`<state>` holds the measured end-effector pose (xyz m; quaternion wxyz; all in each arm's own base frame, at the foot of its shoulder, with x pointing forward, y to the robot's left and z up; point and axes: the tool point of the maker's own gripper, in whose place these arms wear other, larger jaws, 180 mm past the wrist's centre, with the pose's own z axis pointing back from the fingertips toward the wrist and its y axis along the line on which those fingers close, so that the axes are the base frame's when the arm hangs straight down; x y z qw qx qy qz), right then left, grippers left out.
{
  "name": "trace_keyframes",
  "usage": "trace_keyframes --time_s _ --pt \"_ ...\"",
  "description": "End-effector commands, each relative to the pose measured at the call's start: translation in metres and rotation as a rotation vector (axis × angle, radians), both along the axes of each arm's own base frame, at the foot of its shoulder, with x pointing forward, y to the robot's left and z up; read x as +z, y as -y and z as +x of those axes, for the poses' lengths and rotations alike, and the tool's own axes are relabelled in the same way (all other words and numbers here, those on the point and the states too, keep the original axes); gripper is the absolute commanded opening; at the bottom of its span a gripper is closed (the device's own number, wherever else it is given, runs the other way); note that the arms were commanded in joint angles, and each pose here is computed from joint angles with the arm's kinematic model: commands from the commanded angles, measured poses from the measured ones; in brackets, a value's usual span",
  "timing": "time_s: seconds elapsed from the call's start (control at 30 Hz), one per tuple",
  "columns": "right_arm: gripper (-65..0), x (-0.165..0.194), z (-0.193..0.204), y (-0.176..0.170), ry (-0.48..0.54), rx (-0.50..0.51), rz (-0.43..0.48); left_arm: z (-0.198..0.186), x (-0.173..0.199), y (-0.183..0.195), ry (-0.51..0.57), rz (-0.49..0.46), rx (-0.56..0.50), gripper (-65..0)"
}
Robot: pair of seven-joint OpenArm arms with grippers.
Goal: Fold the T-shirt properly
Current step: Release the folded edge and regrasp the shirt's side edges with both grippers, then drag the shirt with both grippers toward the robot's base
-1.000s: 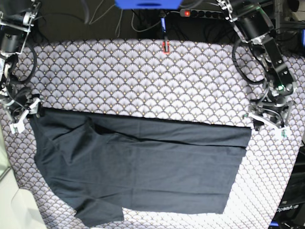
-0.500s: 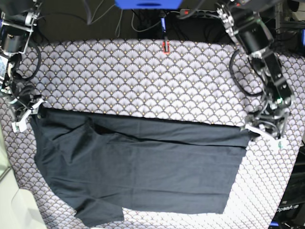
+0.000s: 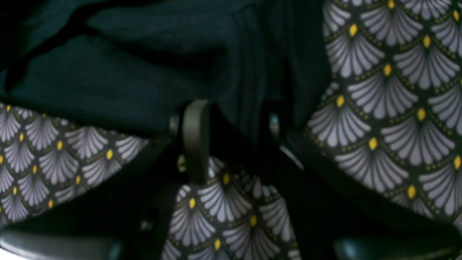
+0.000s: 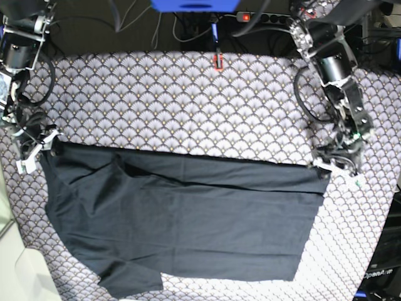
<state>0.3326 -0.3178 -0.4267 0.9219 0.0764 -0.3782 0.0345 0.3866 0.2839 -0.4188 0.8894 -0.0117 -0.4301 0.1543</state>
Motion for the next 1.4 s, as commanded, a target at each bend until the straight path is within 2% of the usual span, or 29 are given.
trace_keyframes --time_s 0.0,0.33,0.43,0.7,0.77,0.93,1.17,1.37 --pt "-42.0 0.005 0.002 0.005 -0.002 0.01 -0.019 0.02 0.026 -0.008 0.089 0.021 0.006 -29.9" --pt "-41.3 0.004 0.001 0.005 -0.003 0.01 -0.019 0.023 0.011 -0.003 0.091 -0.01 0.014 -29.9" --pt "-41.3 0.004 0.001 0.005 -0.003 0.01 -0.019 0.023 -0.002 0.002 0.06 -0.04 0.013 -29.9" --pt "-42.4 0.0 -0.004 0.005 -0.016 0.01 -0.019 0.026 -0.001 0.006 0.063 -0.053 0.004 -31.0" --pt "-46.3 0.001 -0.004 0.005 -0.014 0.01 -0.02 0.025 -0.002 0.006 0.06 -0.055 0.004 -36.3" --pt "-64.5 0.001 -0.004 0.006 -0.014 0.01 -0.023 0.022 -0.005 0.005 0.047 -0.049 0.005 -64.2" --pt "-65.0 0.003 -0.006 0.012 -0.019 0.009 -0.037 0.011 -0.016 0.007 -0.056 -0.069 -0.017 -65.0" --pt "-65.0 0.004 -0.022 0.02 -0.051 0.027 -0.083 -0.002 0.014 -0.01 -0.039 0.017 -0.02 -65.0"
